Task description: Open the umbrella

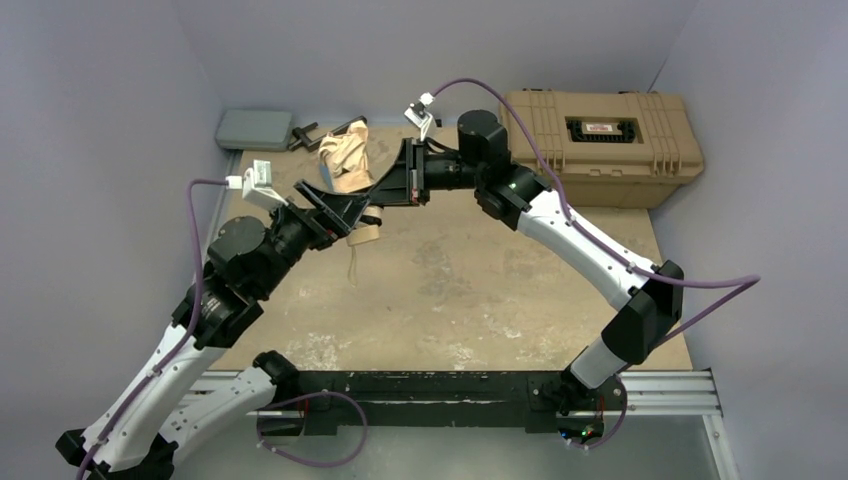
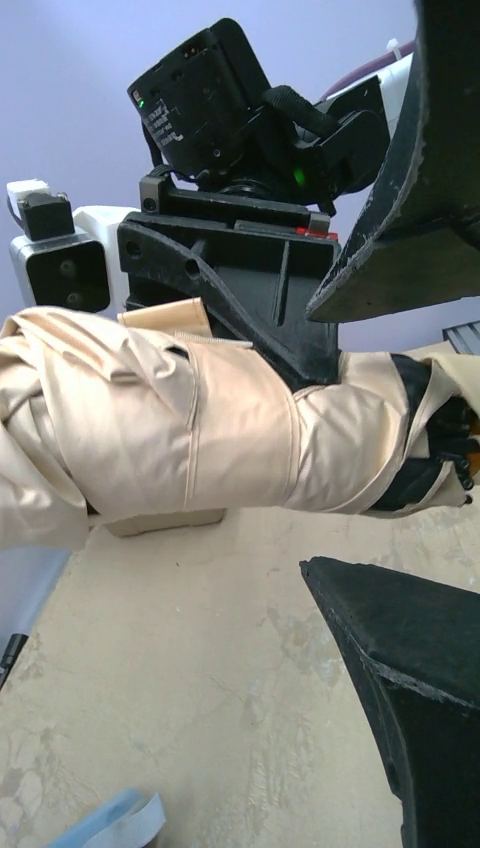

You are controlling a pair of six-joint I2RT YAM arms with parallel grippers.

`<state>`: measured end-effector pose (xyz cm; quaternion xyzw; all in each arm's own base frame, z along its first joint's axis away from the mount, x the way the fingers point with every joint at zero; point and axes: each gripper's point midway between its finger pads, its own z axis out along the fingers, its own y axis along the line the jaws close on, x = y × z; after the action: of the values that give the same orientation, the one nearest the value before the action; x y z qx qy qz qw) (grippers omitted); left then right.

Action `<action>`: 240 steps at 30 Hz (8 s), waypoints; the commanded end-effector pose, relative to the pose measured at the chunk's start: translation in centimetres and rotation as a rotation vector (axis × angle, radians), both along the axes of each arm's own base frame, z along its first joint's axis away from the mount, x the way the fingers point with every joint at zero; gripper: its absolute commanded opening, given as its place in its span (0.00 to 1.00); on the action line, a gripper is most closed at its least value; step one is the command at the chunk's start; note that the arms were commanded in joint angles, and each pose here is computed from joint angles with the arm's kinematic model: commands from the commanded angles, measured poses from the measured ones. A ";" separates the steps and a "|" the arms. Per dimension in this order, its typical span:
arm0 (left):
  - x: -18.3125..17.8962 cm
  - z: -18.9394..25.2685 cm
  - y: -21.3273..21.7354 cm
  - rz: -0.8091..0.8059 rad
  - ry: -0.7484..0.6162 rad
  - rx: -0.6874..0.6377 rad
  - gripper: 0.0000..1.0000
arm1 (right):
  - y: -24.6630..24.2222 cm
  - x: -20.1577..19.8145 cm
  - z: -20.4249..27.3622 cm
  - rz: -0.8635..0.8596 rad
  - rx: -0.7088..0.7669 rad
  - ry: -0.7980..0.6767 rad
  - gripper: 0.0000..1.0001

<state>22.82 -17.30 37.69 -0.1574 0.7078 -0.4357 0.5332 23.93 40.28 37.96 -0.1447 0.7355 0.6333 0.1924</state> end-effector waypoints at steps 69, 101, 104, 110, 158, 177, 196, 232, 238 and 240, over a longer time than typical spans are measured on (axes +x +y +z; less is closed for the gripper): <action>-0.8 5.0 -3.9 -0.199 -0.079 0.038 0.00 | -4.7 -0.4 3.3 -0.138 -0.306 -0.380 0.40; -1.4 5.5 -5.7 -0.275 -0.111 0.028 0.00 | -4.4 0.2 0.0 -0.112 -0.387 -0.356 0.30; -1.6 5.7 -5.7 -0.282 -0.120 0.025 0.00 | -4.4 0.3 -0.4 -0.112 -0.393 -0.349 0.27; -2.1 5.8 -6.1 -0.316 -0.133 0.022 0.00 | -4.5 0.2 -1.4 -0.107 -0.405 -0.347 0.14; -3.7 8.8 -8.4 -0.467 -0.104 -0.092 0.00 | -11.3 -4.1 5.2 -0.312 -0.100 -0.802 0.44; -3.0 8.8 -8.6 -0.460 -0.134 -0.044 0.00 | -11.1 -1.2 10.1 -0.488 -0.037 -0.683 0.34; -2.2 10.3 -9.3 -0.456 -0.167 -0.075 0.00 | -10.2 -2.5 6.9 -0.394 -0.057 -0.603 0.25; -6.4 17.6 -10.3 -0.753 -0.202 -0.532 0.00 | -13.9 -1.3 6.2 -0.465 -0.217 -1.083 0.00; -6.7 18.0 -10.0 -0.757 -0.209 -0.561 0.00 | -13.4 -1.3 6.8 -0.457 -0.190 -1.075 0.00; -6.9 18.2 -9.8 -0.762 -0.214 -0.589 0.00 | -13.5 -1.3 6.9 -0.465 -0.191 -1.077 0.00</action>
<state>19.83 -29.79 48.29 -0.0325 0.6242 -0.7181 0.3060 21.66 26.92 46.48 -0.2940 0.5755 0.3725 0.6660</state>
